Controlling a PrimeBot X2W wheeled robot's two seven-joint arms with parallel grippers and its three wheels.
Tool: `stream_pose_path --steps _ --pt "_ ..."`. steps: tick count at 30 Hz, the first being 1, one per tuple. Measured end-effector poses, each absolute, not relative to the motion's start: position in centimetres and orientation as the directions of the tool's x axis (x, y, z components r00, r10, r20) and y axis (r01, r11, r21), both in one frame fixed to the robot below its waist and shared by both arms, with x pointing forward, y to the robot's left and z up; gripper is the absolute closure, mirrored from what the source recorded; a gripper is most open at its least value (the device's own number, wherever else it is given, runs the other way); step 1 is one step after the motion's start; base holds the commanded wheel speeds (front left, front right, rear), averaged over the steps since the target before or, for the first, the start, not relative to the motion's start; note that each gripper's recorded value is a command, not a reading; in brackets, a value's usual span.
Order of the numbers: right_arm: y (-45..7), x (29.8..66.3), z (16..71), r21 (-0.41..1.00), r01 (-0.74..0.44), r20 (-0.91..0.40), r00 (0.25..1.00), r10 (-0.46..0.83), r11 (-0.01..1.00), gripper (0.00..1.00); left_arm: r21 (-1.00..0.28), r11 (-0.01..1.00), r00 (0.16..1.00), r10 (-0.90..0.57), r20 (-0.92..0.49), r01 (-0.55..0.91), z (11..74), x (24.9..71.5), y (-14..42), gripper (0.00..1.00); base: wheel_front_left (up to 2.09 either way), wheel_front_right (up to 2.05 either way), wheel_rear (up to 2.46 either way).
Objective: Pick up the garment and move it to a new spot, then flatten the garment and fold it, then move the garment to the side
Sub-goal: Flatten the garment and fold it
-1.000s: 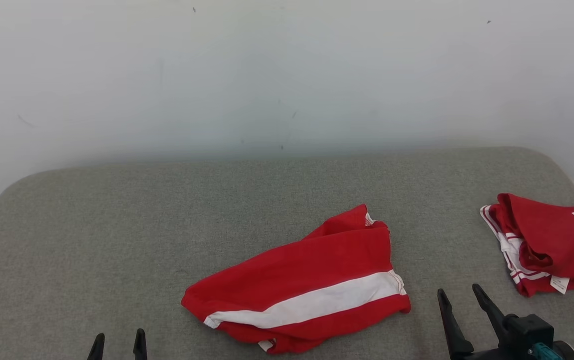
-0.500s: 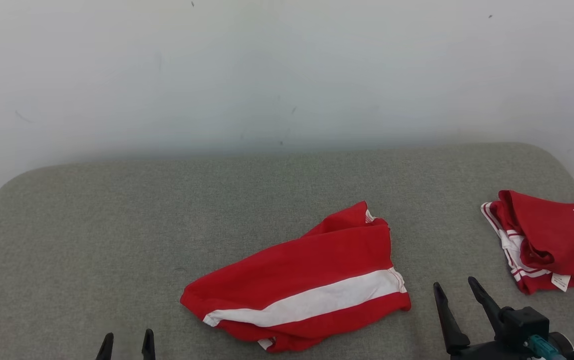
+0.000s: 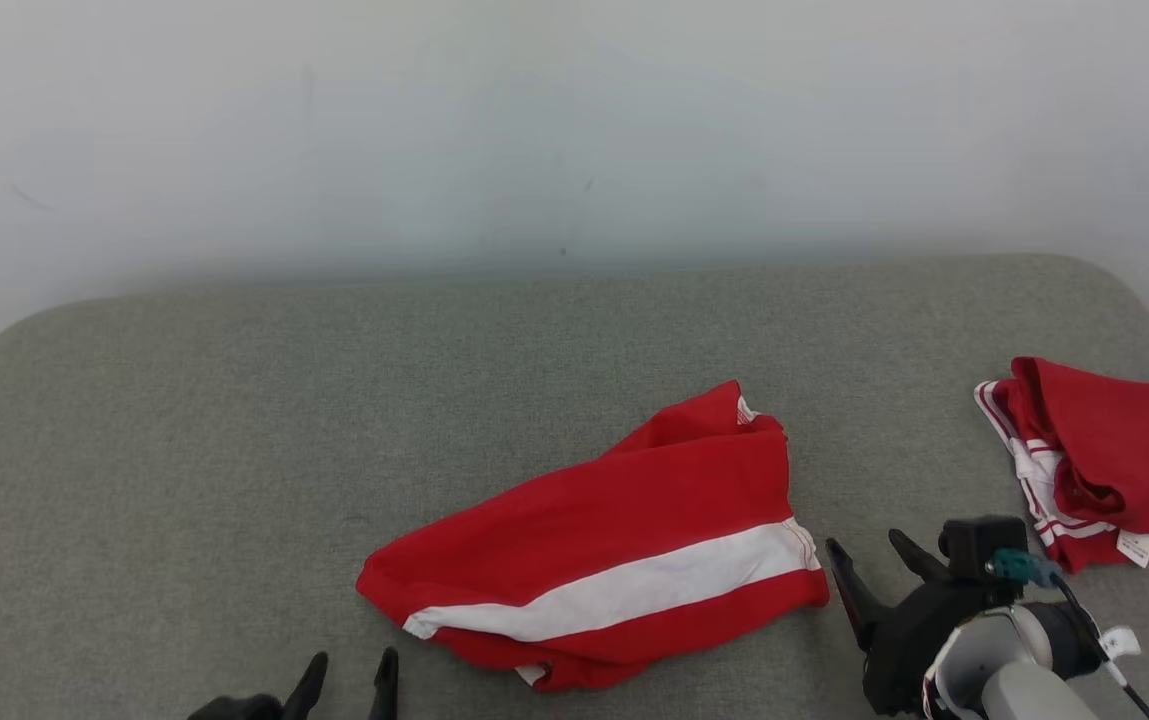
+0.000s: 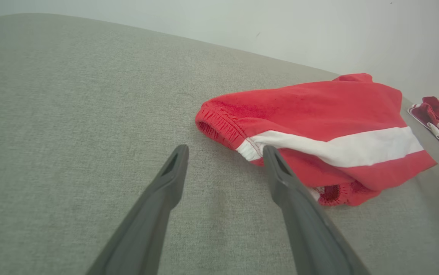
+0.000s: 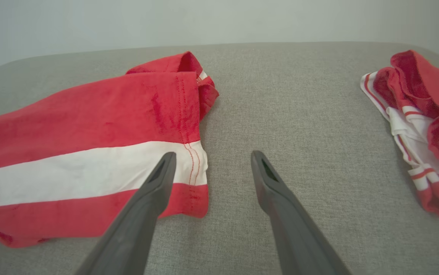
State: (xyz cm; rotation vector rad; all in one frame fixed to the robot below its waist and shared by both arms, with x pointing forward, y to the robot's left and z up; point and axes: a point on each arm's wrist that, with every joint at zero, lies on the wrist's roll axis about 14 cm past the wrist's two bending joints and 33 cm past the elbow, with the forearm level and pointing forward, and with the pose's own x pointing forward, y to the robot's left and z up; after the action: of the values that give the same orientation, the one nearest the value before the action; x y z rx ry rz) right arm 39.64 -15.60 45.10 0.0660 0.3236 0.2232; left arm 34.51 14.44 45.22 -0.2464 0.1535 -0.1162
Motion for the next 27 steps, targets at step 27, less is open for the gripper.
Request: stream_pose_path --steps 27 --pt "-13.6 43.9 38.0 0.031 -0.295 -0.654 0.717 0.243 0.955 0.00 -0.403 0.914 0.910 -0.211 -0.356 0.054 40.2 39.5 11.0 0.00 0.00 0.00 0.00"
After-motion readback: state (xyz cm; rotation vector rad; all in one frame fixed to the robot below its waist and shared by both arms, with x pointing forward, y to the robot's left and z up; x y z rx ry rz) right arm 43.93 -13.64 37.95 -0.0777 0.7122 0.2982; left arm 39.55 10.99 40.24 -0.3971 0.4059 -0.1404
